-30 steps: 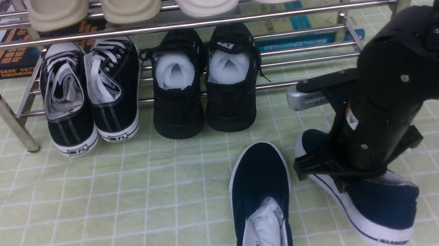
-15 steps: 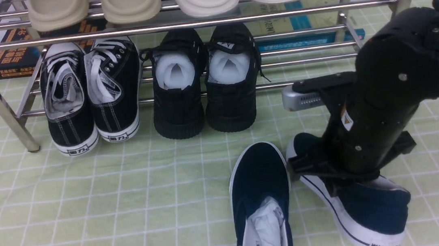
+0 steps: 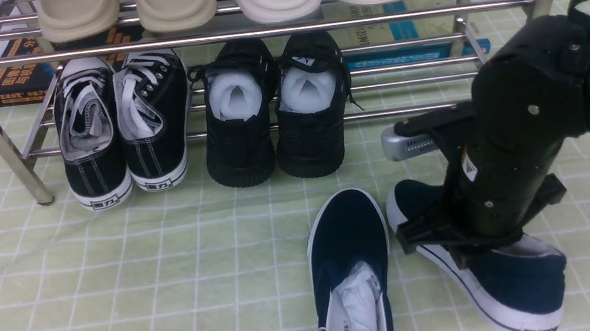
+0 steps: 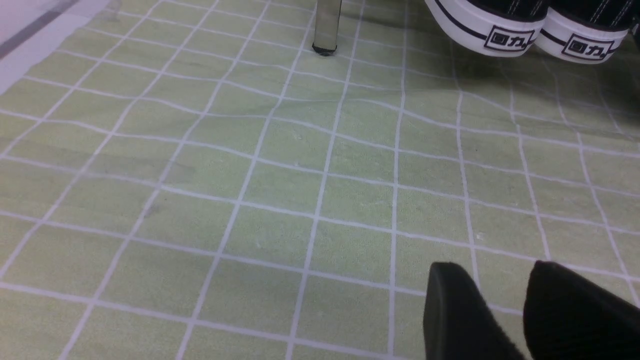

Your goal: Take the shoes off the shelf with your hand from the green coffee tablecloth.

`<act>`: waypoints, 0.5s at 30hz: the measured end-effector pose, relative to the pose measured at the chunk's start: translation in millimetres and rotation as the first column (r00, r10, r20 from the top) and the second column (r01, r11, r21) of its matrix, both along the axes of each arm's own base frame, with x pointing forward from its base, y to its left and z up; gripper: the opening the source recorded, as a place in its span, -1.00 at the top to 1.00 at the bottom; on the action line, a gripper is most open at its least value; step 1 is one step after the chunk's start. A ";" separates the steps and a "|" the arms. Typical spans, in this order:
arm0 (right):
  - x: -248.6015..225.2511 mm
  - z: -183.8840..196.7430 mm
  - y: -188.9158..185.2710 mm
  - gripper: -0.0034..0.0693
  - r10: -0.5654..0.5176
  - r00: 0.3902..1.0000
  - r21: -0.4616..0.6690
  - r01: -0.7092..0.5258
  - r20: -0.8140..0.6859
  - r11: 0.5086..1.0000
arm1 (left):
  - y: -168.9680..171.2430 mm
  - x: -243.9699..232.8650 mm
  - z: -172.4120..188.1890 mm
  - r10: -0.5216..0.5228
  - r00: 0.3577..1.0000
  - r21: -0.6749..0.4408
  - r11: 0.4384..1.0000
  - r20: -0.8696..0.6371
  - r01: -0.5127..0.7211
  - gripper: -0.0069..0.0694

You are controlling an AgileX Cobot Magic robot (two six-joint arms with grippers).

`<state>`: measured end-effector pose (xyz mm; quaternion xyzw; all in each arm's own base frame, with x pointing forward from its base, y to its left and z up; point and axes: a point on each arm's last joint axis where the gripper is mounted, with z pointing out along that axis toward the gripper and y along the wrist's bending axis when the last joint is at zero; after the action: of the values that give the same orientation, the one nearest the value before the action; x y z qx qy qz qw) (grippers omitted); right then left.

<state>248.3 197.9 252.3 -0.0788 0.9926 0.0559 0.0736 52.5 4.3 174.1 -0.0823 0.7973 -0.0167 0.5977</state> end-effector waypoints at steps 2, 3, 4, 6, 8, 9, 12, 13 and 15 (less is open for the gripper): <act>-1.1 0.0 1.2 0.70 -0.007 1.000 0.015 0.007 -0.013 1.000 | 0.0 0.0 0.0 0.000 1.000 0.000 1.000 0.000 0.000 0.19; -1.8 0.0 1.9 0.68 -0.010 1.000 0.022 0.011 -0.022 1.000 | 0.0 0.0 0.0 0.000 1.000 0.000 1.000 0.000 0.000 0.19; -1.9 0.0 2.0 0.67 -0.011 1.000 0.024 0.012 -0.023 1.000 | 0.0 0.0 0.0 0.000 1.000 0.000 1.000 0.000 0.000 0.19; -4.1 -0.3 3.1 0.60 -0.019 0.999 0.035 0.020 -0.050 0.999 | 0.0 0.0 0.0 0.000 1.000 0.000 1.000 0.000 0.000 0.19; -6.4 -0.6 3.2 0.52 -0.023 0.997 0.036 0.026 -0.077 0.999 | 0.0 0.0 0.0 0.000 1.000 0.000 1.000 0.000 0.000 0.19; -7.4 -0.6 3.4 0.45 -0.025 0.996 0.038 0.029 -0.089 0.999 | 0.0 0.0 0.0 0.000 1.000 0.000 1.000 0.000 0.000 0.19; -9.8 -0.5 4.4 0.20 -0.031 0.993 0.049 0.037 -0.117 0.998 | 0.0 0.0 0.0 0.000 1.000 0.000 1.000 0.000 0.000 0.19; -10.2 -0.5 4.8 0.13 -0.033 0.992 0.053 0.039 -0.122 0.998 | 0.0 0.0 0.0 0.000 1.000 0.000 1.000 0.000 0.000 0.19; -11.1 -0.3 6.1 0.02 -0.037 0.990 0.066 0.046 -0.134 0.997 | 0.0 0.0 0.0 0.000 1.000 0.000 1.000 0.000 0.000 0.19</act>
<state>237.2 204.0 252.0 -0.0516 0.9942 0.0938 0.0115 52.5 4.3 174.1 -0.0823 0.7973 -0.0167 0.5977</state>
